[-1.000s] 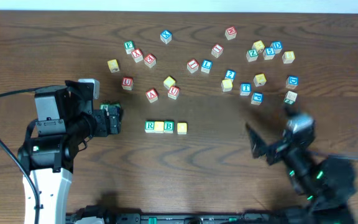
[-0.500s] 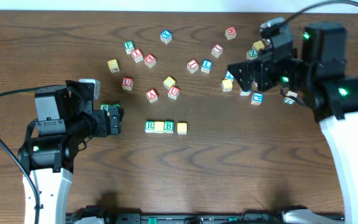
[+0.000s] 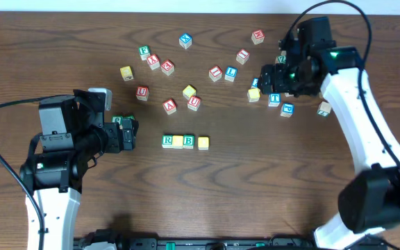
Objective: Spell out ROBOT
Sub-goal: 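Move the right gripper over the blue T block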
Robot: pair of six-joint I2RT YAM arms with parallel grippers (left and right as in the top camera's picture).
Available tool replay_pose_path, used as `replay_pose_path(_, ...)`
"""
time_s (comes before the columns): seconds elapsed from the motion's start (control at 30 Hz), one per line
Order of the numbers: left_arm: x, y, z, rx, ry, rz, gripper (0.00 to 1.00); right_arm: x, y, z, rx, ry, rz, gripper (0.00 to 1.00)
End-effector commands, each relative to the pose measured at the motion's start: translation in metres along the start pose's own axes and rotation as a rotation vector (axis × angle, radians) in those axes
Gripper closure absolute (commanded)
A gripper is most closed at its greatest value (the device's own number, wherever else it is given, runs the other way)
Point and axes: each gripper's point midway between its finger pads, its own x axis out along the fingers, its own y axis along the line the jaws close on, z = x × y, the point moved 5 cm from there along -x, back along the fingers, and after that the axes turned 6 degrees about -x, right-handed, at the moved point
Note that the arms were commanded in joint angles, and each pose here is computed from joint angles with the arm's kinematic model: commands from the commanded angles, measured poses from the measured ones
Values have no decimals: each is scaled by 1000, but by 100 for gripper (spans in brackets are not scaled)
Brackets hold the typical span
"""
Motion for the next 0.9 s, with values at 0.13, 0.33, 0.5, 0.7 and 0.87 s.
replay_pose_path(0.13,-1,0,1,10,-3,1,3,53,-19,-1,144,96,-114,14)
replay_pose_path(0.33,-1,0,1,10,-3,1,3,80,-28,-7,157,149,-169,16)
replay_pose_path(0.5,-1,0,1,10,-3,1,3,89,-35,-10,167,166,-213,18)
replay_pose_path(0.7,-1,0,1,10,-3,1,3,88,-41,-8,150,154,-264,16)
replay_pose_path(0.87,-1,0,1,10,-3,1,3,88,-40,-9,84,166,-250,12)
